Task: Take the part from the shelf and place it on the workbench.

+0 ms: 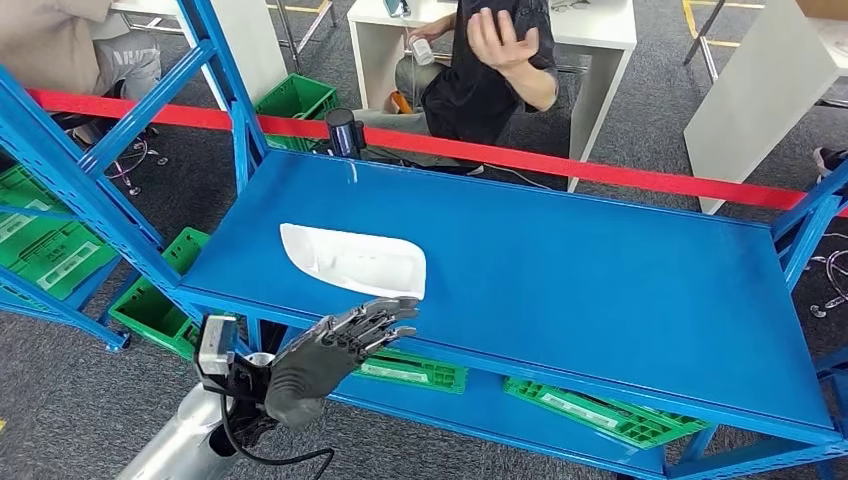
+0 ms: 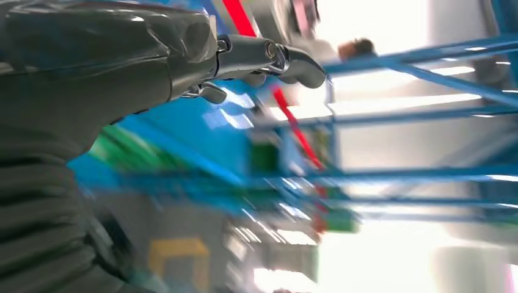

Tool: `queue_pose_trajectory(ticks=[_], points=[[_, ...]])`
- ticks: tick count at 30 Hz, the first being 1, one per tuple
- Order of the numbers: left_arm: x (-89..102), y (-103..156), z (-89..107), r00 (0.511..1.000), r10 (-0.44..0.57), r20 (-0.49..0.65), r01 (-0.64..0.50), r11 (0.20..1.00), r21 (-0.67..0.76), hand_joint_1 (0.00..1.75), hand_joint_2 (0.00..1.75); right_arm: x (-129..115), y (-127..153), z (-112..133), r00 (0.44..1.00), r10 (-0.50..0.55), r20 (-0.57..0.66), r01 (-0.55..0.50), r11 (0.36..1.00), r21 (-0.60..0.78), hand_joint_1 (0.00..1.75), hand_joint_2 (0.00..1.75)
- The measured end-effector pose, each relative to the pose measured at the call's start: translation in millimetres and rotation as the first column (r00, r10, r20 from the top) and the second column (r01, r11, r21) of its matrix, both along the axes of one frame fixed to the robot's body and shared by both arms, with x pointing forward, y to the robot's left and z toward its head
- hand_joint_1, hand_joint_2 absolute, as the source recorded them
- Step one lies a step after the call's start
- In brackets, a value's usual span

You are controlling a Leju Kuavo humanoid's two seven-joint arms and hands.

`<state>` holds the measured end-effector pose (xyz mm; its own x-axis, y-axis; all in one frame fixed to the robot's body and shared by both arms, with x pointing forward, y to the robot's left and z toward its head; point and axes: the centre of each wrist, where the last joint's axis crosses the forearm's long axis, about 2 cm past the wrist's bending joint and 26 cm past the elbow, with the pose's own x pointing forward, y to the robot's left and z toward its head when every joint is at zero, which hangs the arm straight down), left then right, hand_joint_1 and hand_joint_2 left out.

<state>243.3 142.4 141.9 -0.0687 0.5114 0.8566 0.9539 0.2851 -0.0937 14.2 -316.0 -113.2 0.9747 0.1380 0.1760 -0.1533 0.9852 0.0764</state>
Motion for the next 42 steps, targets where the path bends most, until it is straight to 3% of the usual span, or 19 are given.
queue_pose_trajectory(ticks=[4, 8, 11, 15, 22, 27, 32, 35, 37, 42], points=[[3.5, 0.2, 4.9, 0.982, 0.104, 0.158, -0.119, 0.989, 0.084, 0.0, 1.75, -0.2, -3.7, 0.1, 1.0, 0.006, 0.0, -0.006, 1.0, -0.012, 0.0, 0.0], [4.1, 0.2, 4.6, 0.959, 0.151, 0.242, -0.185, 0.975, 0.126, 0.0, 1.75, 0.3, -4.9, 0.2, 1.0, 0.003, 0.001, -0.003, 1.0, -0.016, 0.0, 0.0], [6.1, 0.8, 5.9, 0.918, 0.211, 0.336, -0.273, 0.95, 0.15, 0.0, 1.75, 4.0, -6.1, 0.5, 1.0, 0.006, 0.008, -0.006, 1.0, -0.015, 0.0, 0.0], [11.8, 1.9, 13.6, 0.8, 0.295, 0.522, -0.43, 0.889, 0.157, 0.0, 1.75, 12.4, -5.7, 1.1, 0.999, 0.027, 0.018, -0.027, 1.0, -0.009, 0.0, 0.0], [19.1, 8.2, 23.0, 0.589, 0.35, 0.729, -0.604, 0.789, 0.11, 0.0, 1.75, 21.2, -2.0, 1.8, 0.998, 0.048, 0.03, -0.048, 0.999, 0.002, 0.0, 0.0], [22.6, 11.4, 27.9, 0.384, 0.338, 0.859, -0.719, 0.693, 0.048, 0.0, 1.75, 22.5, 5.1, 1.6, 0.997, 0.063, 0.034, -0.063, 0.998, 0.012, 0.0, 0.0], [25.0, 12.5, 30.9, 0.24, 0.299, 0.924, -0.768, 0.64, -0.008, 0.0, 1.75, 23.5, 16.4, 1.3, 0.998, 0.049, 0.043, -0.049, 0.999, -0.012, 0.0, 0.0], [27.9, 10.2, 34.5, 0.13, 0.231, 0.964, -0.801, 0.598, -0.036, 0.0, 1.75, 23.6, 20.3, 1.3, 0.998, 0.045, 0.045, -0.044, 0.999, -0.016, 0.0, 0.0], [27.2, 8.7, 32.7, 0.088, 0.181, 0.98, -0.814, 0.58, -0.034, 0.0, 1.75, 23.3, 21.5, 1.2, 0.998, 0.044, 0.045, -0.043, 0.999, -0.016, 0.0, 0.0], [27.8, 6.6, 31.3, 0.061, 0.108, 0.992, -0.821, 0.57, -0.012, 0.0, 1.75, 24.2, 22.0, 1.3, 0.998, 0.045, 0.041, -0.044, 0.999, -0.017, 0.0, 0.0]])
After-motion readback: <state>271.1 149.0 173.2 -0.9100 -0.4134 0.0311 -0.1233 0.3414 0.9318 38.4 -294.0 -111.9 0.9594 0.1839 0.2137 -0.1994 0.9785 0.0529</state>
